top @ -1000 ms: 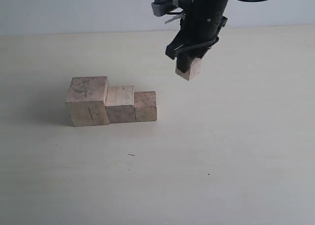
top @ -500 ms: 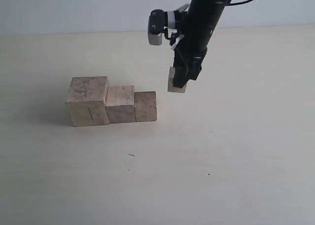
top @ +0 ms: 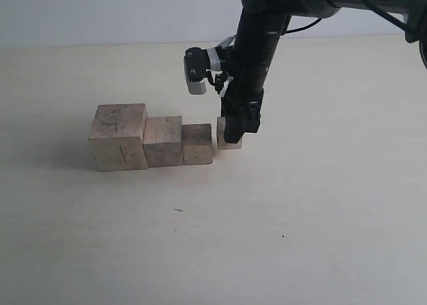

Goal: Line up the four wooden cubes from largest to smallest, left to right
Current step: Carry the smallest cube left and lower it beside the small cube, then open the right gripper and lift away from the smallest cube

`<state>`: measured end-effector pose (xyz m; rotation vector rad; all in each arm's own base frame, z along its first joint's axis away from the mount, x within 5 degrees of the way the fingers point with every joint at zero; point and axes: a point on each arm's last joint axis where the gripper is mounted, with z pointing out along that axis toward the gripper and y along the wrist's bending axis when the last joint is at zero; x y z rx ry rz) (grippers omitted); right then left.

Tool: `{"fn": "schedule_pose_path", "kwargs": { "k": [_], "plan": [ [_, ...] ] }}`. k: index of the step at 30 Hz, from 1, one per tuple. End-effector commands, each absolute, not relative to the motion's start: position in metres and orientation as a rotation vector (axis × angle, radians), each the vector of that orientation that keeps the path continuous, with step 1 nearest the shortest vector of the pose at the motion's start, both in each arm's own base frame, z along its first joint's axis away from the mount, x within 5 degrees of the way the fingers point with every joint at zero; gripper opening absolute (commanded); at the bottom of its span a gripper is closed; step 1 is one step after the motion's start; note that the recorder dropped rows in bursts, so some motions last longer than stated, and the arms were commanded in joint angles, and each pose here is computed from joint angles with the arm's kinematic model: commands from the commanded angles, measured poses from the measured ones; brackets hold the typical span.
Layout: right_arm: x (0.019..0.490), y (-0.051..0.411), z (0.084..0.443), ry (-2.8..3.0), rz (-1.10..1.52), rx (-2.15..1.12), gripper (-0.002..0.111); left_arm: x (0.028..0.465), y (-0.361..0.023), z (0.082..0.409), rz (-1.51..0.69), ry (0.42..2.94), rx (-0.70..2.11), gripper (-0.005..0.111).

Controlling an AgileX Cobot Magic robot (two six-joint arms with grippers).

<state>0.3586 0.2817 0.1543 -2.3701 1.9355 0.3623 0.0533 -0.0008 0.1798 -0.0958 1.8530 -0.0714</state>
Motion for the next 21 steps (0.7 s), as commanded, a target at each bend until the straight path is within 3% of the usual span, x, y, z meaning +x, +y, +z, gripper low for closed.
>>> {"fn": "schedule_pose_path", "kwargs": {
  "k": [1, 14, 17, 21],
  "plan": [
    [0.358, 0.283, 0.149, 1.934, 0.390, -2.373, 0.000, 0.053, -0.001, 0.181, -0.074, 1.839, -0.087, 0.000],
    [0.358, 0.284, 0.139, 2.024, 0.429, -2.322, 0.001, 0.053, -0.001, 0.181, -0.074, 1.839, -0.087, 0.000],
    [0.358, 0.284, 0.139, 2.101, 0.431, -2.264, 0.010, 0.053, -0.001, 0.181, -0.074, 1.839, -0.087, 0.000],
    [0.358, 0.284, 0.139, 2.108, 0.432, -2.259, 0.032, 0.053, -0.001, 0.181, -0.074, 1.839, -0.087, 0.000]
  ]
}}
